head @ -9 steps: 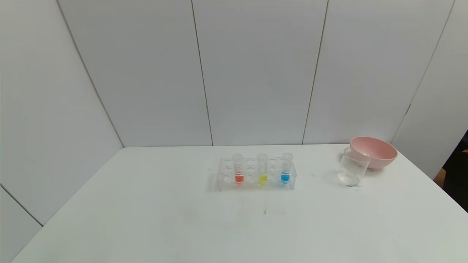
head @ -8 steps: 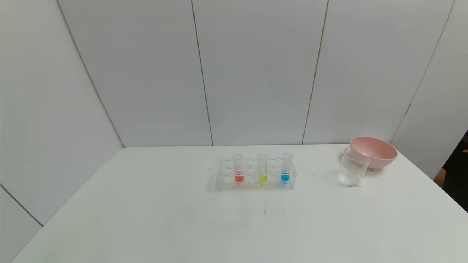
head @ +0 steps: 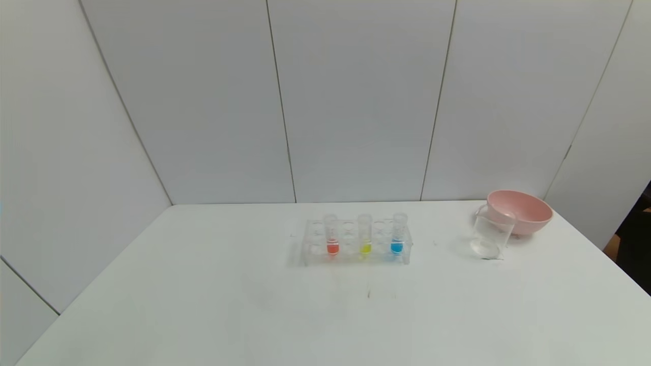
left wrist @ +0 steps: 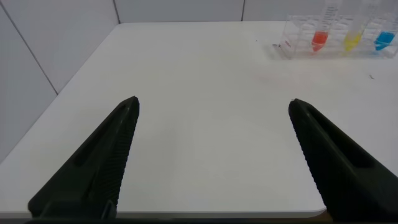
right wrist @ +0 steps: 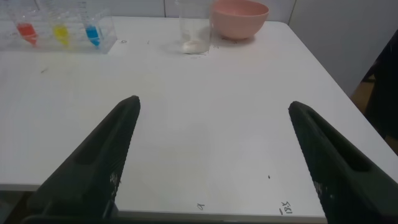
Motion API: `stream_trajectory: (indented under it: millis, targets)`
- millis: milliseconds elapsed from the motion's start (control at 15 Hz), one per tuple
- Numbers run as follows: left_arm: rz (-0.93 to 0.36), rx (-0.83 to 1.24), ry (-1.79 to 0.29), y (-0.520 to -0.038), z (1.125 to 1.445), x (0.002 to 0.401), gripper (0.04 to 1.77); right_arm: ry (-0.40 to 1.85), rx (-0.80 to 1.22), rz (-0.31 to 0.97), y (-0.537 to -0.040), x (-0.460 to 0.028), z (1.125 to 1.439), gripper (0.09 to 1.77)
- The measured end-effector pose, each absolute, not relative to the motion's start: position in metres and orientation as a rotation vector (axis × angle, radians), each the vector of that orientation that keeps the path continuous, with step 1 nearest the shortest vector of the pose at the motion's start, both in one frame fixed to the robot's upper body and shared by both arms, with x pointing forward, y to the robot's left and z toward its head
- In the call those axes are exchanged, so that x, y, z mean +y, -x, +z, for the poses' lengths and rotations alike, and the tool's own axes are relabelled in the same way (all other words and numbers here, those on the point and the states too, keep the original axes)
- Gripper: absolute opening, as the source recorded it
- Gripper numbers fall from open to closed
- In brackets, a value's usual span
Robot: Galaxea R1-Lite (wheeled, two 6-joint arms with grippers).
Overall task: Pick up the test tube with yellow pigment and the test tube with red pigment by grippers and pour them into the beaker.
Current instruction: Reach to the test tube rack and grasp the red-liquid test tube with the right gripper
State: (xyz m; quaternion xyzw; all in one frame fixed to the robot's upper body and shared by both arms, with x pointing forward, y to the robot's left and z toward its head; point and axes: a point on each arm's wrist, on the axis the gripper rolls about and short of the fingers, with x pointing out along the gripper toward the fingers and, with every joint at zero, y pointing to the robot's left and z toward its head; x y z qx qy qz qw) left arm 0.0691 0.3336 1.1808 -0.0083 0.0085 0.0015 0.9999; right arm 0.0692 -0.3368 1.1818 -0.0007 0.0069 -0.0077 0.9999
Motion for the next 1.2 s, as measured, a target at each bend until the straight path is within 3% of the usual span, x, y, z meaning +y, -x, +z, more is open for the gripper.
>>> stream_trajectory:
  millis: [1200]
  targets:
    - [0.003,0.017,0.017,-0.0691,1.1808,0.3336,1.72,-0.012,0.006,-0.021,-0.0693,-0.3369,1.1824,1.71]
